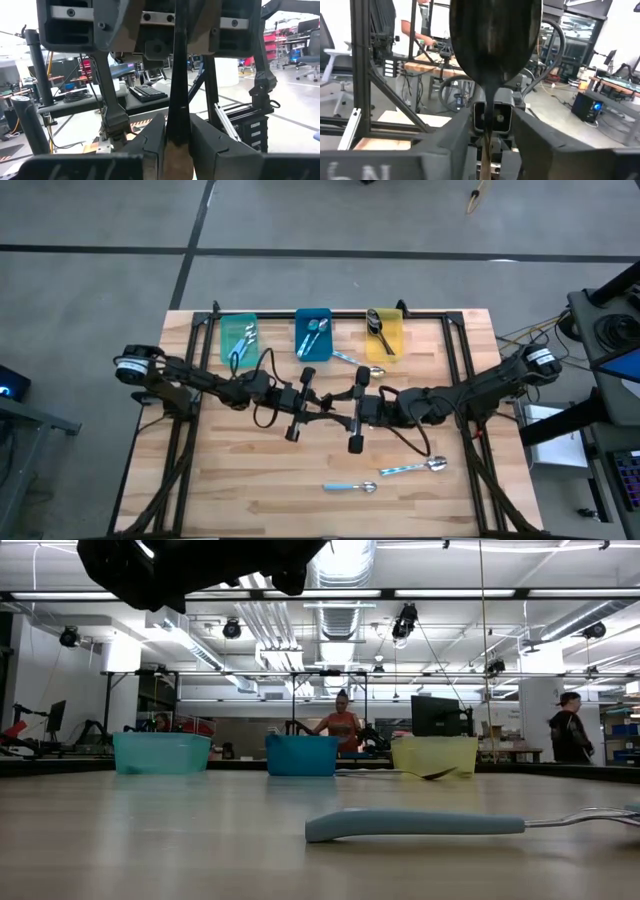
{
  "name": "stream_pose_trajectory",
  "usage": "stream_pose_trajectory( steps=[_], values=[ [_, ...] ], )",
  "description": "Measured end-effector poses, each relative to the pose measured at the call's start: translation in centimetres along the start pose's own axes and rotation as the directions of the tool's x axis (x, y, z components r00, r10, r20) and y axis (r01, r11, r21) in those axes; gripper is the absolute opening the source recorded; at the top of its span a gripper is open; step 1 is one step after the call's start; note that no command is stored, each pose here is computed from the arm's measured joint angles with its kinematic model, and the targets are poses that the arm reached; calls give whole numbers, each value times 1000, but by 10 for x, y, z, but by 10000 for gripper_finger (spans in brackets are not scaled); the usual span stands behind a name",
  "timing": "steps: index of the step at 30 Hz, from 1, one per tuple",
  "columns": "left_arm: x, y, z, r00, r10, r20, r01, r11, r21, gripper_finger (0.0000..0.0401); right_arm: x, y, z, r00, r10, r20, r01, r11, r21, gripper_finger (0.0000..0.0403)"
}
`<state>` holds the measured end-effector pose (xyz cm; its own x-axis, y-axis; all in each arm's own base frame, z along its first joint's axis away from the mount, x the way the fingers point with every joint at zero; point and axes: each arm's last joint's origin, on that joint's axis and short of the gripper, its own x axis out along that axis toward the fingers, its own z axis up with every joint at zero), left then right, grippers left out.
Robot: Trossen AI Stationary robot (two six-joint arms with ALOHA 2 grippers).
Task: Sort silverware by color (type)
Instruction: Put the black spoon into the yellow bin
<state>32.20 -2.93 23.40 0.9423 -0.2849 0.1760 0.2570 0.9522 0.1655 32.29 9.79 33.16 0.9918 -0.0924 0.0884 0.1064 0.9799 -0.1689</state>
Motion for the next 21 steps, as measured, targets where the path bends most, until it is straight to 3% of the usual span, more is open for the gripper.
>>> stream_pose_trajectory(
  steps=[8,13,21],
  values=[
    [0,1,0,1000,6,0,-6,1000,7,46,0,0,0,1000,-9,-5,9,1000,-1,27],
    [0,2,0,1000,9,-1,-9,1000,2,53,0,-1,-1,1000,-24,-10,24,1000,8,15],
    [0,5,0,991,133,-17,-134,991,-28,185,-2,-3,2,999,-41,-8,41,999,8,13]
  ],
)
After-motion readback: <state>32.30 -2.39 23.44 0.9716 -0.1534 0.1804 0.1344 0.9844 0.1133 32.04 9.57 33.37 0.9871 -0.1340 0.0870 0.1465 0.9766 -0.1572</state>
